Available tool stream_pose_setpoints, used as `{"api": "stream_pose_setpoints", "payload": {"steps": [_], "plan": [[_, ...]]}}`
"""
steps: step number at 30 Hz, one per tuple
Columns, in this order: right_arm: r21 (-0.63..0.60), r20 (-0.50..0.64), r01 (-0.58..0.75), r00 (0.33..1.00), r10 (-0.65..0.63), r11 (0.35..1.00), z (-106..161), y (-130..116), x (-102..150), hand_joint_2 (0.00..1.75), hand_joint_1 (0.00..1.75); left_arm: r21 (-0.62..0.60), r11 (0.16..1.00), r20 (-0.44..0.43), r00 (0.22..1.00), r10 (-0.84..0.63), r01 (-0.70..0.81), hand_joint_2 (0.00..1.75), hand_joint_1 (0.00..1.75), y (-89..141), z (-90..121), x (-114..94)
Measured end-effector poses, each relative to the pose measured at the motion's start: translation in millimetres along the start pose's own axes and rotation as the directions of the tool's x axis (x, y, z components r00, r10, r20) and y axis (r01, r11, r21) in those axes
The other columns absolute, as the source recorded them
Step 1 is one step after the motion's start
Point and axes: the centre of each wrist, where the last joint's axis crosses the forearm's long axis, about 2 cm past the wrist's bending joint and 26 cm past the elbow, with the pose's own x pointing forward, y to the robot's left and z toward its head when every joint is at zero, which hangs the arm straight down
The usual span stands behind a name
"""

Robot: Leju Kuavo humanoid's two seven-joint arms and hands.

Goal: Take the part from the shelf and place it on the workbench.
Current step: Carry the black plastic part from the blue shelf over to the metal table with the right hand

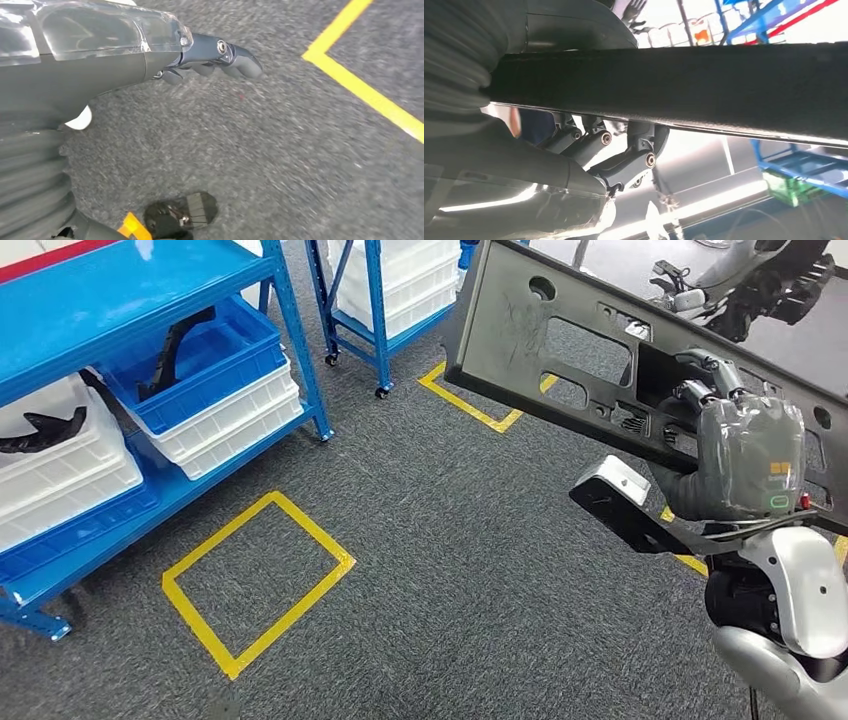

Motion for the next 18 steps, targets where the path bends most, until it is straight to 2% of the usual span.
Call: {"api": "stream_pose_setpoints", "payload": {"steps": [18], "plan": [[-0.003,-0.019,-0.032,0.999,0.032,0.999,-1.1,-6.9,-7.7,1.75,1.75,0.007,1.000,-0.025,1.000,0.008,-0.007,1.75,0.00,0.5,3.3,-8.6]]}}
